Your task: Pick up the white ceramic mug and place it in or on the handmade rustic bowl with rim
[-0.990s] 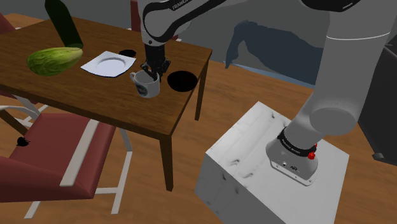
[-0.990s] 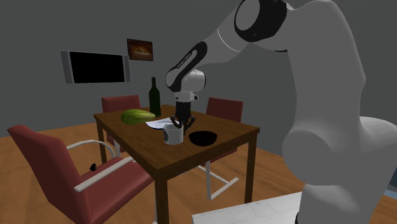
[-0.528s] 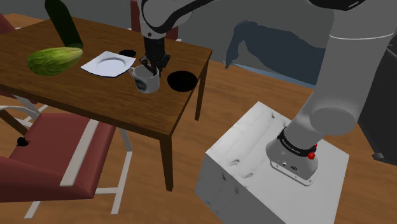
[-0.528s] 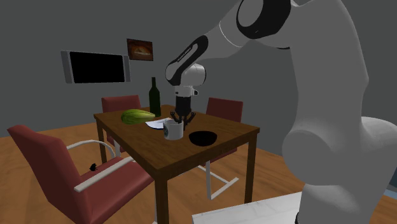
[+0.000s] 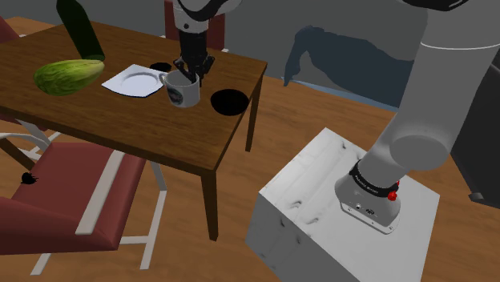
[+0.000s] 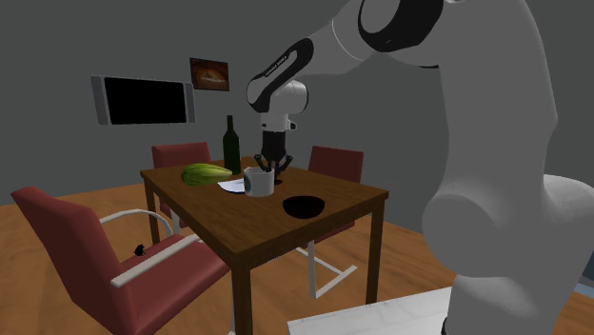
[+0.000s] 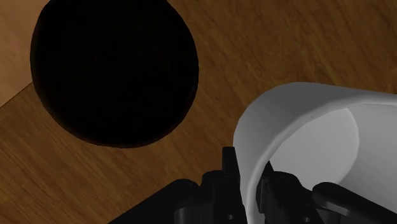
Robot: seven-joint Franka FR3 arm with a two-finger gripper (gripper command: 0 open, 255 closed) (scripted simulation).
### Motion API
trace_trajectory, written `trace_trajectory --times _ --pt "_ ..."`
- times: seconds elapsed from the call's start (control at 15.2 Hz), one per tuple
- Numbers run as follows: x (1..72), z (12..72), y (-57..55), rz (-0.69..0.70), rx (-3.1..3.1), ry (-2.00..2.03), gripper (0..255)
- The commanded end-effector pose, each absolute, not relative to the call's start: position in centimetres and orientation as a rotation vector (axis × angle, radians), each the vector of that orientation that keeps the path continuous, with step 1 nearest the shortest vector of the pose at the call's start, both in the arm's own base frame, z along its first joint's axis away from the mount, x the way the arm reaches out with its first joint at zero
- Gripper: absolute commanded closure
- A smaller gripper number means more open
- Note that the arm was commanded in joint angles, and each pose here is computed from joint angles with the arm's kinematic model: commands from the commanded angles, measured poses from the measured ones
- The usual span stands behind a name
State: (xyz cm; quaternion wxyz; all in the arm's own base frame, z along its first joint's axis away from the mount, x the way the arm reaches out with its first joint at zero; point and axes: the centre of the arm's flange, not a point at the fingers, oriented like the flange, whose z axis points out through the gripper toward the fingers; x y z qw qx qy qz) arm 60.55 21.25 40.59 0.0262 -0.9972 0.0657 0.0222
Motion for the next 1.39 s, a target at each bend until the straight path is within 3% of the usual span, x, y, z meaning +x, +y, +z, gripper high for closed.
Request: trace_trajectory --times 0.0,0.53,1.32 --pt "60.6 41.6 21.3 0.069 -3.082 0.203 255" --pt "60.6 45.8 21.3 0.069 -3.082 0.203 255" --pt "53.7 46.4 8.8 0.069 -3.082 0.203 255"
